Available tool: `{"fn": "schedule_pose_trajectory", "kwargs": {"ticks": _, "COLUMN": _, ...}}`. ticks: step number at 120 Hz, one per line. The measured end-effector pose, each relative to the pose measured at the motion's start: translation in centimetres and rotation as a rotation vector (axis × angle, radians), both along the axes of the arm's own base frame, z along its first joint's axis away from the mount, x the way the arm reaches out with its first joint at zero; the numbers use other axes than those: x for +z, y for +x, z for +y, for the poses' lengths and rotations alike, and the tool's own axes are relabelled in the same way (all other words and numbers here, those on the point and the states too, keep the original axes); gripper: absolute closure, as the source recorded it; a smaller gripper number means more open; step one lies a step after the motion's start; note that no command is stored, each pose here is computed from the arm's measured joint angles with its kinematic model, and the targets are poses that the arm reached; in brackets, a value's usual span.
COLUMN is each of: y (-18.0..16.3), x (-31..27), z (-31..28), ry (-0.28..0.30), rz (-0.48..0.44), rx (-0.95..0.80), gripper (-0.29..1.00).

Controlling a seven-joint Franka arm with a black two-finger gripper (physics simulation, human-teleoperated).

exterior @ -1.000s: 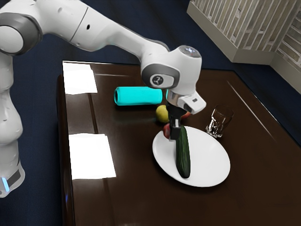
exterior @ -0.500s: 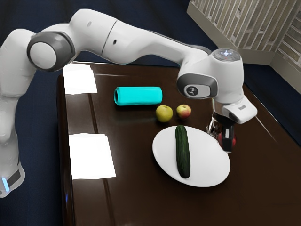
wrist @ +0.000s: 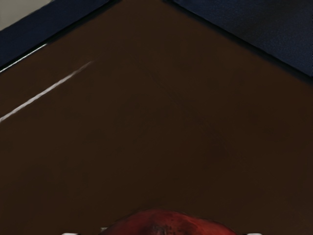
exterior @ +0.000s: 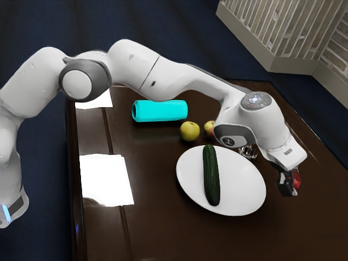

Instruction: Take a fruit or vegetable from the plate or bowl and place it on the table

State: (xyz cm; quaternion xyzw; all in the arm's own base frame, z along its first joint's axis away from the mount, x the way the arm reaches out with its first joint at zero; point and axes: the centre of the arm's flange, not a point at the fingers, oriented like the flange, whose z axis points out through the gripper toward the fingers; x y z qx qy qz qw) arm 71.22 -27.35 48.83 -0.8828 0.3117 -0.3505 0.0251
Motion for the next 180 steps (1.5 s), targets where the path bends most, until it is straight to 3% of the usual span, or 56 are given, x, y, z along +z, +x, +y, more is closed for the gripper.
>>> {"fn": "schedule_pose_trajectory", "kwargs": {"ticks": 31, "y": 3.0, "x": -3.3, "z": -1.3, "ry": -0.097, "rz": -0.061, "rx": -0.025, "gripper": 0.31}}
{"fn": "schedule_pose_trajectory", "kwargs": {"ticks": 68, "y": 5.1, "x": -6.3, "z": 1.4, "ry": -0.100, "rz": -0.065, "rx": 0.011, "gripper": 0.31}}
{"fn": "schedule_pose_trajectory", "kwargs": {"ticks": 102, "y": 7.7, "x": -9.5, "z": 3.3, "ry": -0.165, "rz": -0.095, "rx": 0.047, "gripper": 0.33}}
{"fn": "schedule_pose_trajectory", "kwargs": {"ticks": 124, "y": 8.9, "x": -8.1, "z": 3.7, "ry": -0.210, "rz": -0.162, "rx": 0.061, "gripper": 0.32}}
{"fn": "schedule_pose_trajectory", "kwargs": {"ticks": 142, "y": 10.2, "x": -9.5, "z": 5.2, "ry": -0.199, "rz": -0.188, "rx": 0.106, "gripper": 0.33}}
{"fn": "schedule_pose_trajectory", "kwargs": {"ticks": 161, "y": 11.1, "x": -10.3, "z": 6.5, "ry": -0.228, "rz": -0.200, "rx": 0.141, "gripper": 0.32}}
{"fn": "schedule_pose_trajectory", "kwargs": {"ticks": 180, "y": 11.1, "x": -11.2, "z": 6.4, "ry": -0.238, "rz": -0.187, "rx": 0.142, "gripper": 0.16}}
